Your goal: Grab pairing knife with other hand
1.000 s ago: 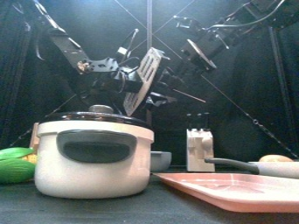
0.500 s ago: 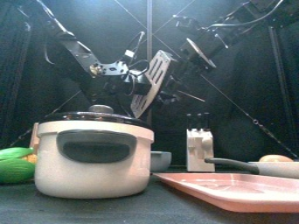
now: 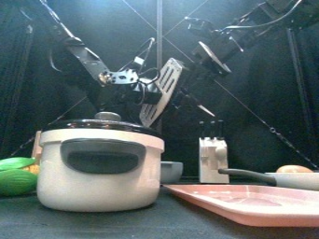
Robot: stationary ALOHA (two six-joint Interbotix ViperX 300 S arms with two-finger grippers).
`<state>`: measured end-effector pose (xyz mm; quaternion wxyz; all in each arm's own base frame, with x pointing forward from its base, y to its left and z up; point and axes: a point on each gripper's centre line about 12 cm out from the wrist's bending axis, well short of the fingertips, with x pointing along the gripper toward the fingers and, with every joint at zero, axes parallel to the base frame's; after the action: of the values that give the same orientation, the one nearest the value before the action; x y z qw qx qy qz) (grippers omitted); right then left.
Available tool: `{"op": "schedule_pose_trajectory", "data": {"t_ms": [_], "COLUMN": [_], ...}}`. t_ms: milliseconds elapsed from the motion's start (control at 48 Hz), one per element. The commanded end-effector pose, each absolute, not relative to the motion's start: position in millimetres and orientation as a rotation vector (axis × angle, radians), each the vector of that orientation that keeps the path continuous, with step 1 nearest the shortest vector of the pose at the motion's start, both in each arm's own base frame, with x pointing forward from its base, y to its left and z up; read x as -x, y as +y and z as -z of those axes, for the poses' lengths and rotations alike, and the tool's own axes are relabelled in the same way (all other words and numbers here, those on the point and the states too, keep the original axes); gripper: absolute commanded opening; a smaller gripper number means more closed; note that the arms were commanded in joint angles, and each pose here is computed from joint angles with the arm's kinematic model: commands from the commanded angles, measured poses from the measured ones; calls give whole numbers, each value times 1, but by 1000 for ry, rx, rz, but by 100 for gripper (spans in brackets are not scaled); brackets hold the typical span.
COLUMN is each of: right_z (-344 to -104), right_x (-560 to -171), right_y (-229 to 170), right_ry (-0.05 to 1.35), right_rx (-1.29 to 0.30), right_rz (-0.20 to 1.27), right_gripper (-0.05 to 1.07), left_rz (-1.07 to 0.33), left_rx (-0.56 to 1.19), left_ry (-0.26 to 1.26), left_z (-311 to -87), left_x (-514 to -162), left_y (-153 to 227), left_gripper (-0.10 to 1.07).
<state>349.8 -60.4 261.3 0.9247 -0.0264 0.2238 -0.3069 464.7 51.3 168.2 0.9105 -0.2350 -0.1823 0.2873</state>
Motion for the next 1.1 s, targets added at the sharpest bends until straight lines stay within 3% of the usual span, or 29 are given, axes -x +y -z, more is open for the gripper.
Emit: {"op": "schedule_pose_trajectory", "data": {"t_ms": [0,271,667,1083], "right_z": [-276,-276,-304,-311], "right_x": [-351,-345,-332,-332], "right_y": [-59,-56,-54,-53], "right_ry": [418,420,347,357], "right_rx": [34,2,-79,-278], "right_rz": [624,611,598,625], "right_gripper": [64,86,86,86], "left_rz": [-584,-563,-547,-556], "left_rx": [485,463,428,393], "left_ry": [-413,-387,-341,-315], "left_z": [-183,-182,-175,-171], "left_x": [-463,-454,-441,-440], "left_y": [52,50,48,57], "left_gripper": [42,42,42,42]}}
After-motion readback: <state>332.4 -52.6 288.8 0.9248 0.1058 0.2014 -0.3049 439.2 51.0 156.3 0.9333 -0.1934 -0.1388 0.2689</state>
